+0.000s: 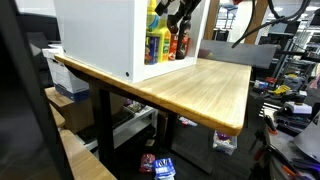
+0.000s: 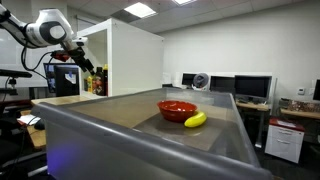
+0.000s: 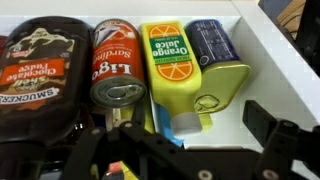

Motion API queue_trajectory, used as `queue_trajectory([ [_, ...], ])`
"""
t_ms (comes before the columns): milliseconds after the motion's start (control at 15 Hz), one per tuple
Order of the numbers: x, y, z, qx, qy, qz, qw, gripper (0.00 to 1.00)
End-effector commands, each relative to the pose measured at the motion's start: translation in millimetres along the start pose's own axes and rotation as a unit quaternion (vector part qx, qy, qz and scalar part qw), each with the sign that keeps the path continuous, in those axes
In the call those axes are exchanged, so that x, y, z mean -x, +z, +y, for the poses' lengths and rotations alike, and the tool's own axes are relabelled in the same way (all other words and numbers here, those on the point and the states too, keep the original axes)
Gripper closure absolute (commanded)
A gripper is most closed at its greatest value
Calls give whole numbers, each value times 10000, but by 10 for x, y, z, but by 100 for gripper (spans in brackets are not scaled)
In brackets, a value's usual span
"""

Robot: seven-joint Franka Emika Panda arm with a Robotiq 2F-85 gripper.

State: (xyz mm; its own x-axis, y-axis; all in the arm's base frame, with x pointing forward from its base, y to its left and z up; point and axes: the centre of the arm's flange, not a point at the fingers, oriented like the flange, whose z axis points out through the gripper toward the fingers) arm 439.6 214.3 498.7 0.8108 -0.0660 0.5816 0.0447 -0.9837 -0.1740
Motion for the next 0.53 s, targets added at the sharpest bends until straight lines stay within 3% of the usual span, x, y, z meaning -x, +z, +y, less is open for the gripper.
queue_trajectory([
  [0, -85, 78, 3, 44, -97, 92, 9999, 0],
  [467, -152, 140, -26, 46, -162, 84, 9998, 0],
])
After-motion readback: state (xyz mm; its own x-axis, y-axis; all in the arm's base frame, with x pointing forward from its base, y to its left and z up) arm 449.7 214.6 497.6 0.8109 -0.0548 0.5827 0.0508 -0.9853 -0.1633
